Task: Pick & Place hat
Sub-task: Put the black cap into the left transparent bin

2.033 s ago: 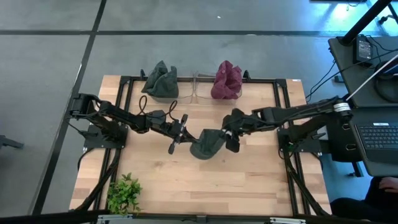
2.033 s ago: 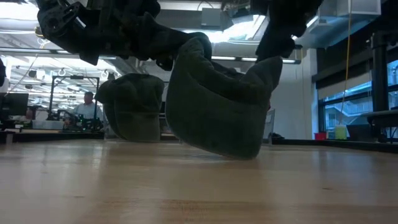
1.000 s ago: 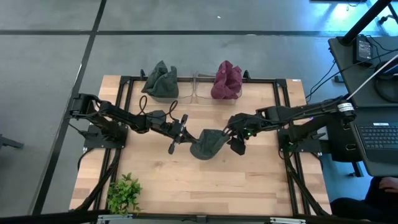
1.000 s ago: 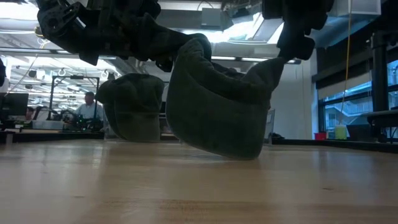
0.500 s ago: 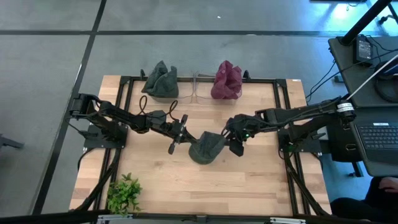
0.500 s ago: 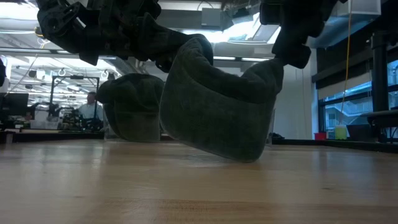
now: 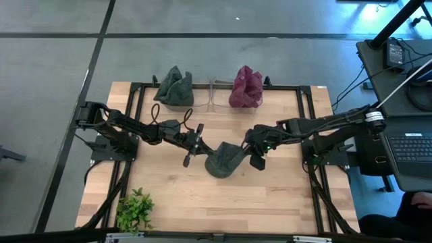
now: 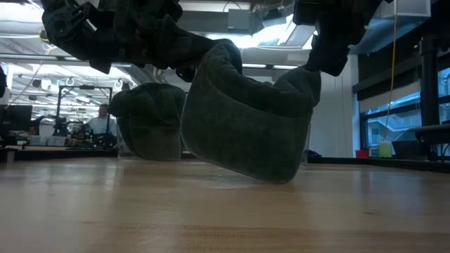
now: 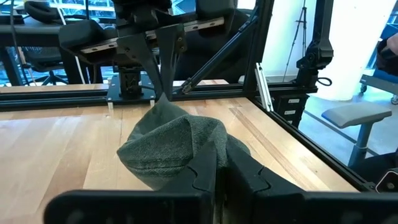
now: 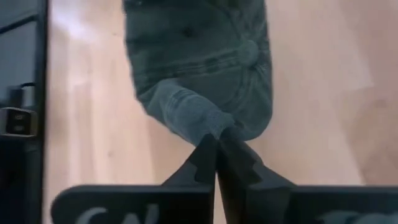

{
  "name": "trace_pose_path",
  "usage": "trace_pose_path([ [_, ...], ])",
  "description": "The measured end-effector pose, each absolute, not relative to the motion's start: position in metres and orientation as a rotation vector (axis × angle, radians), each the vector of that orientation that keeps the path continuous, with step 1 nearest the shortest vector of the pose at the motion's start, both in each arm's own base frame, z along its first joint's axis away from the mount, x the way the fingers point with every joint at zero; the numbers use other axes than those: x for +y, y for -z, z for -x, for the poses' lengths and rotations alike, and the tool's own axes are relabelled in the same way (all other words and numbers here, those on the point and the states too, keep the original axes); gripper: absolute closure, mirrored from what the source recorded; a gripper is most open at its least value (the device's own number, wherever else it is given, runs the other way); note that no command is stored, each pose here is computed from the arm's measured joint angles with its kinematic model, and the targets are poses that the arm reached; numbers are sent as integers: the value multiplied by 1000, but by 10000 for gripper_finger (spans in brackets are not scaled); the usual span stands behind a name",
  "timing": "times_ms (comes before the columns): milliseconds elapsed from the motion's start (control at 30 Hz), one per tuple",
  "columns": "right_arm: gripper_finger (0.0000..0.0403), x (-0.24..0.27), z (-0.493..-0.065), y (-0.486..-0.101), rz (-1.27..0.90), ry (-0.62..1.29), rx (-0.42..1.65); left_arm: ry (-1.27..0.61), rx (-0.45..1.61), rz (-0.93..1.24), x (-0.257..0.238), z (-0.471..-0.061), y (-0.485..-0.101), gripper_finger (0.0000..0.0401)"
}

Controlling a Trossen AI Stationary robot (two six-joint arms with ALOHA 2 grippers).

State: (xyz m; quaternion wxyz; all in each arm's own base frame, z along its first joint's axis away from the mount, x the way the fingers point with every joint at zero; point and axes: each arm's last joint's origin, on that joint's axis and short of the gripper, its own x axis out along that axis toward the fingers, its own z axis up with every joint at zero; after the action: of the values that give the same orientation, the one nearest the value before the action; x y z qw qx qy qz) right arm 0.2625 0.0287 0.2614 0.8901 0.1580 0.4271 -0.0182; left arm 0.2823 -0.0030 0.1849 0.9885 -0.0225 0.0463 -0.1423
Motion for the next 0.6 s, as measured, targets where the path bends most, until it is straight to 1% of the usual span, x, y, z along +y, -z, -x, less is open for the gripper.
trace_pose_path([
  [100, 397, 28, -261, -262, -258, 62, 882, 283, 89, 62, -2, -282, -186, 374],
  [200, 398, 30, -260, -261, -160, 37, 891, 272, 75, 89, 0, -281, -189, 364],
  [300, 400, 34, -259, -262, -11, 19, 888, 258, 75, 109, 4, -280, -192, 360],
  [433, 401, 38, -255, -268, 250, 75, 917, 232, 59, 99, 11, -276, -199, 363],
  [600, 401, 43, -251, -279, 483, 116, 945, 191, 65, 79, 22, -271, -205, 365],
])
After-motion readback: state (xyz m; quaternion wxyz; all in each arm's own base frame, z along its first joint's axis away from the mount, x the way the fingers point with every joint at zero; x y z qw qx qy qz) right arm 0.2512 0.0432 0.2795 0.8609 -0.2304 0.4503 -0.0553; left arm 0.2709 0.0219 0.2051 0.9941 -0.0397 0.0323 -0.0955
